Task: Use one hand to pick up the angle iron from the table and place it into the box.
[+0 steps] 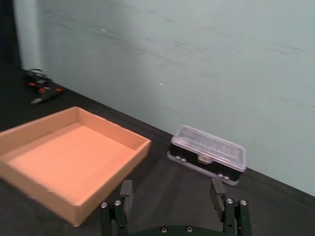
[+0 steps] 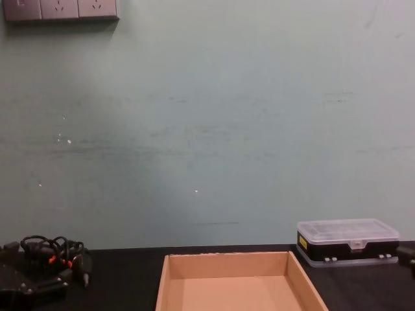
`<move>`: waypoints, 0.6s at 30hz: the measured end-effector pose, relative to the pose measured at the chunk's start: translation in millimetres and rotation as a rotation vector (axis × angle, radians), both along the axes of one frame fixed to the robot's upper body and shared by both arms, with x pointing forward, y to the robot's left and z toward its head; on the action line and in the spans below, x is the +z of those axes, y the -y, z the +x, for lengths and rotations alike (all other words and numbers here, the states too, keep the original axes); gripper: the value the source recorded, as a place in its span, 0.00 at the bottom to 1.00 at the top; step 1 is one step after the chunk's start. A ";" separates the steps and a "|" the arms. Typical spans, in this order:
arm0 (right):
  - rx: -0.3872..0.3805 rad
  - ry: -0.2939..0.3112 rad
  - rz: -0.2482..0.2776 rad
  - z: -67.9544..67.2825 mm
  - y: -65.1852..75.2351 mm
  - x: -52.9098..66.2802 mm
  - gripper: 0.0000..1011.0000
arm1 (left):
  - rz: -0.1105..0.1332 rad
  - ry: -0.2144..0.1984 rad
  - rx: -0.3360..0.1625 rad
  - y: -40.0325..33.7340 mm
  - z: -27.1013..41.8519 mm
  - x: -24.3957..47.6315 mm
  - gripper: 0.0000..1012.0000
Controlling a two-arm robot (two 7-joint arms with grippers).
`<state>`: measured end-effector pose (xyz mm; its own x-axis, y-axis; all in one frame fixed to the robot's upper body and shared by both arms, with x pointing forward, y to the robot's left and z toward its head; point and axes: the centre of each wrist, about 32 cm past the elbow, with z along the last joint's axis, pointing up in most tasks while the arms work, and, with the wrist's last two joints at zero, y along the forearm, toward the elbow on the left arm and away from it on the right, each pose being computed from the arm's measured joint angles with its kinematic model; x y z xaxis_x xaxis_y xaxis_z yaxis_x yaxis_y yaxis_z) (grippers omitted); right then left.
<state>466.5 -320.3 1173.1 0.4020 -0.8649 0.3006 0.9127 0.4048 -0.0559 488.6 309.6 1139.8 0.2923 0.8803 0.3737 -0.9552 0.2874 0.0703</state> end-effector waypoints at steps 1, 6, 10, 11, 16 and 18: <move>0.010 -0.006 0.001 -1.5 1.3 2.9 0.99 | 0.000 0.000 0.000 0.0 0.0 0.0 1.00; 0.081 -0.036 -0.003 -10.9 9.2 22.3 0.99 | 0.000 0.000 0.000 0.0 0.0 0.0 1.00; 0.165 -0.091 -0.014 -20.7 16.9 41.1 0.99 | 0.000 0.000 0.000 0.0 0.0 0.0 1.00; 0.178 -0.104 -0.017 -22.1 17.9 43.3 0.99 | 0.000 0.000 0.000 0.0 0.0 0.0 1.00; 0.256 -0.174 -0.042 -30.9 22.9 54.1 0.99 | 0.000 0.000 0.000 0.0 0.0 0.0 1.00; 0.288 -0.202 -0.062 -34.1 24.5 56.8 0.99 | 0.000 0.000 0.000 0.0 0.0 0.0 1.00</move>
